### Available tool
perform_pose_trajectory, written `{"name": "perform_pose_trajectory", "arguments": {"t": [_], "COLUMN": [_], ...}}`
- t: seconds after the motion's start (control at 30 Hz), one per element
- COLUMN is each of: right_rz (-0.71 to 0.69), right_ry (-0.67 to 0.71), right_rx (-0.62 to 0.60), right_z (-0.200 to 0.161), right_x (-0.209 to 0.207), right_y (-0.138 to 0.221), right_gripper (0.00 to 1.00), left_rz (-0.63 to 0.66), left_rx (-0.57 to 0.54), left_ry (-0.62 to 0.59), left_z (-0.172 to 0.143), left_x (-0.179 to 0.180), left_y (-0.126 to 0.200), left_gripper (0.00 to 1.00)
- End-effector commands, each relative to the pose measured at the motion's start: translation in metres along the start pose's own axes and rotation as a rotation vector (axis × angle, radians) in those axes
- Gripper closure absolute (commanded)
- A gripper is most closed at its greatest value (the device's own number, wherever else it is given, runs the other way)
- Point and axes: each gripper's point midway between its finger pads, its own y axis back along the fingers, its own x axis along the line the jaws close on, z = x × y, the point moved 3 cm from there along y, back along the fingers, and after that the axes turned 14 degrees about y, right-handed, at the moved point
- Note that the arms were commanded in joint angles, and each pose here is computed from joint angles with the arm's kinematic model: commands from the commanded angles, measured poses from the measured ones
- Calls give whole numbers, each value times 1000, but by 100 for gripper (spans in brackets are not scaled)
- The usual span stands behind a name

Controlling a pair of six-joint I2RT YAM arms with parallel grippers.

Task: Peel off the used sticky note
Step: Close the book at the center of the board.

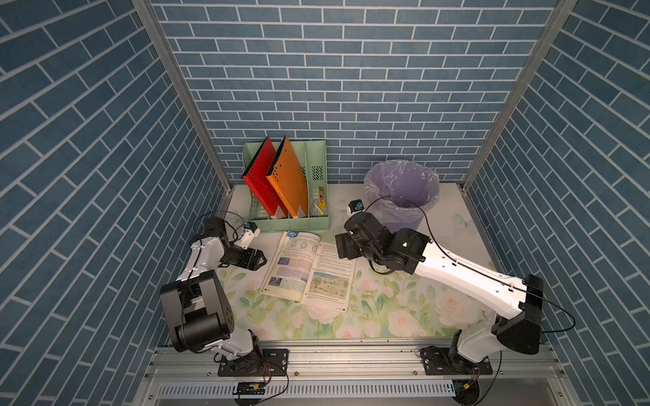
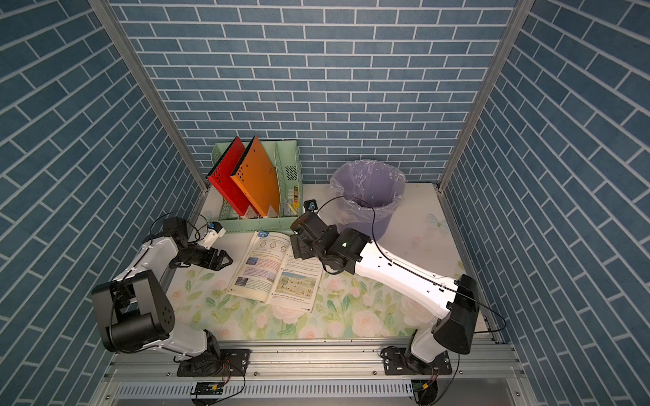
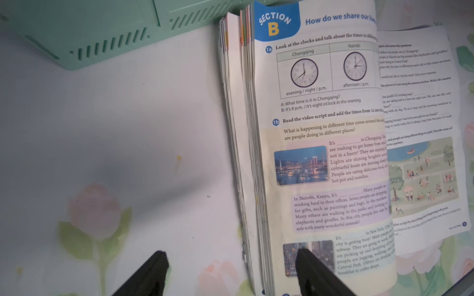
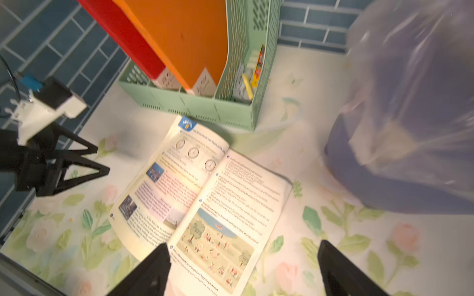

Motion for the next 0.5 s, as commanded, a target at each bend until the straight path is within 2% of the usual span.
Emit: {"name": "perform_pose_trajectory", "arguments": {"t": [0.0,0.13,0.47], "right_rz": [228,278,327], "right_ry": [-263,-334,-395], "right_rx": [-16,46,122], "right_z": [-22,-63,-99], "right_x": [28,32,18], "right_y": [-18,-45,-88], "right_gripper": [8,8,8], "left_rz": [-132,-181,-156], "left_rx": [-20,-20,-11], "left_ry": [85,164,224], "left_z": [-3,-3,-3], "left_x": [-12,-11,-4], "left_y": [-15,-32,-59], "left_gripper": [18,18,18]}}
